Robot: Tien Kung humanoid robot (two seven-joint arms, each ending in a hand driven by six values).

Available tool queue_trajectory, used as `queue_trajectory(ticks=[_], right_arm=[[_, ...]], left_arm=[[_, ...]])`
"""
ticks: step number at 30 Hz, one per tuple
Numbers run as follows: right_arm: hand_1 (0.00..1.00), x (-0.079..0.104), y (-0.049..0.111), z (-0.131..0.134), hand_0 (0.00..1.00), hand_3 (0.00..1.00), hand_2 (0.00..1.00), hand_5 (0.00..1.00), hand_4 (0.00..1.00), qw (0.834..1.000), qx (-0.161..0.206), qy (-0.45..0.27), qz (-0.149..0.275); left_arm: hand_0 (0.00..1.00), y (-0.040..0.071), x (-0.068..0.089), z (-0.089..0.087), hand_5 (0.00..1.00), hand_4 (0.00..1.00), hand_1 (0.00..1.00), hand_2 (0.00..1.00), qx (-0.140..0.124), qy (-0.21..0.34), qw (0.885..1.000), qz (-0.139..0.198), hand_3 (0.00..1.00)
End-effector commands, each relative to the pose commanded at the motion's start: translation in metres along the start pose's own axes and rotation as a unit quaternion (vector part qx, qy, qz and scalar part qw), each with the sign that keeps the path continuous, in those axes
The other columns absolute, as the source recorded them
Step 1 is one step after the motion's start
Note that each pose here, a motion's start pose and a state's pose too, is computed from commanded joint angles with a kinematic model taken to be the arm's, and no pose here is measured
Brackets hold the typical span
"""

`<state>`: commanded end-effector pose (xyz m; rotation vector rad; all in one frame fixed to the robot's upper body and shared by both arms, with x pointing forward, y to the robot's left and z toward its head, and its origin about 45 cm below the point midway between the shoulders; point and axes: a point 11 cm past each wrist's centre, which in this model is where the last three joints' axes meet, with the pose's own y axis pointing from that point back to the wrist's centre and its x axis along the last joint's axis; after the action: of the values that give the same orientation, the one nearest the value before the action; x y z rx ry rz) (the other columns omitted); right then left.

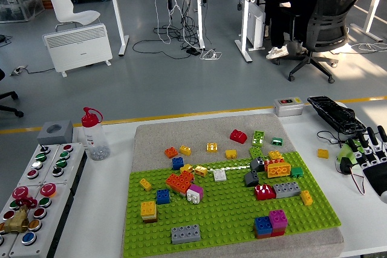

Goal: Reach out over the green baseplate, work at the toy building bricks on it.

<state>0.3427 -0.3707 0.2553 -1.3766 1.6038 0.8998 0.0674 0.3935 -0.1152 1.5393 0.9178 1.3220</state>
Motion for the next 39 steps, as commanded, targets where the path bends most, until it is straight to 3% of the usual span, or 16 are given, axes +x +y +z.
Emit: queue_trajectory(ticks=[21,22,39], right_arm=[[0.730,0.005,0.000,0.014,0.769,0.725,0.750,0.578,0.546,1.000,-0.020,-0.003,0.012],[0.685,0.006,0.001,0.014,0.716,0.665,0.702,0.543,0.530,1.000,-0.019,-0.003,0.014],[0.639,0.011,0.003,0.021,0.689,0.645,0.656,0.532,0.519,0.999,-0.027,-0.014,0.024]], left_arm=[[0.690,0.000,-0.007,-0.006,0.998,0.360,0.699,0.694,0.005,-0.002,1.000,-0.006,0.623],[0.690,-0.001,-0.008,-0.006,0.998,0.360,0.700,0.695,0.006,-0.002,1.000,-0.006,0.624],[0.691,-0.001,-0.006,-0.010,0.998,0.361,0.700,0.694,0.012,-0.004,1.000,-0.005,0.625]])
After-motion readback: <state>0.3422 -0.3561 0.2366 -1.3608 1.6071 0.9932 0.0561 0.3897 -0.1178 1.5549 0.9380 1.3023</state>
